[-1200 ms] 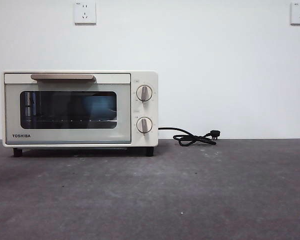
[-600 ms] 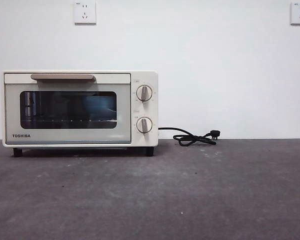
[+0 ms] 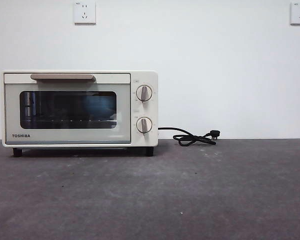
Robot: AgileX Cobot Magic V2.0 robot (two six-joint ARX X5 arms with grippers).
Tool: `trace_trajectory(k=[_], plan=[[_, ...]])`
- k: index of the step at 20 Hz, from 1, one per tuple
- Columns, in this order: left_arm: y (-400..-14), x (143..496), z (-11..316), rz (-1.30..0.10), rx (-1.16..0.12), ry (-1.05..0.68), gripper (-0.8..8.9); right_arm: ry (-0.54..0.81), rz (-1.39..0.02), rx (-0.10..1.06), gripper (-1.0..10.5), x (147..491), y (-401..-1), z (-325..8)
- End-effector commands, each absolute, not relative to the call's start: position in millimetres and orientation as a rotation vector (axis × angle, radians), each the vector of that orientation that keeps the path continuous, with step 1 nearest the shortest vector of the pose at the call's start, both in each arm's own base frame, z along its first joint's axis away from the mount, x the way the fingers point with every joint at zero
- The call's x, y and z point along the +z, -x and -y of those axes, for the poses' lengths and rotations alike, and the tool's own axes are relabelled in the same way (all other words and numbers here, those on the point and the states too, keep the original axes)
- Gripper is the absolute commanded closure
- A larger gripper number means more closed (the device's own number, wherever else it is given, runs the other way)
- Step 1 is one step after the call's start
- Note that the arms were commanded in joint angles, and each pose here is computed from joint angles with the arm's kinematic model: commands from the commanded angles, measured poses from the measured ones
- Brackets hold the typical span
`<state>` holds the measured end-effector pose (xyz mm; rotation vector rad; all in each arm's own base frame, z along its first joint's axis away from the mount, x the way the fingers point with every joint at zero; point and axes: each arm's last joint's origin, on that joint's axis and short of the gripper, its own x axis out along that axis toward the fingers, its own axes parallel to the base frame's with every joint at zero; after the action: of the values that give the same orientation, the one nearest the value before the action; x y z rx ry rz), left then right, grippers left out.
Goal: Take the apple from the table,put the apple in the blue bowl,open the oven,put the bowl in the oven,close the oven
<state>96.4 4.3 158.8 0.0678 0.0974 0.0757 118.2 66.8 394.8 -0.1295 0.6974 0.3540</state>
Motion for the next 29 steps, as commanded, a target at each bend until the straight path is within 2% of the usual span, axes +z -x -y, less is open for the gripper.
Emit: trace_trajectory(k=[1, 17, 21, 23, 25, 27, 29], plan=[[-97, 155, -4, -0.108, 0.076, -0.056, 8.17, 0.125, -0.704, 0.350, 8.8, 392, -119, -67], [-97, 155, -4, -0.115, 0.076, -0.056, 8.17, 0.126, -0.703, 0.351, 8.8, 392, -119, -67], [-97, 155, -4, -0.116, 0.076, -0.056, 8.17, 0.234, -0.671, 0.287, 8.8, 392, -123, -62], [-97, 155, -4, -0.116, 0.076, -0.056, 8.17, 0.208, -0.596, 0.253, 8.8, 387, -134, -58], [-97, 155, -4, -0.116, 0.076, -0.056, 8.17, 0.129, -0.459, 0.219, 8.8, 372, -142, -51], [-97, 155, -4, -0.116, 0.076, -0.056, 8.17, 0.062, -0.341, 0.239, 8.8, 345, -143, -43], [-97, 155, -4, -0.116, 0.076, -0.056, 8.17, 0.039, -0.254, 0.209, 8.8, 311, -137, -33]])
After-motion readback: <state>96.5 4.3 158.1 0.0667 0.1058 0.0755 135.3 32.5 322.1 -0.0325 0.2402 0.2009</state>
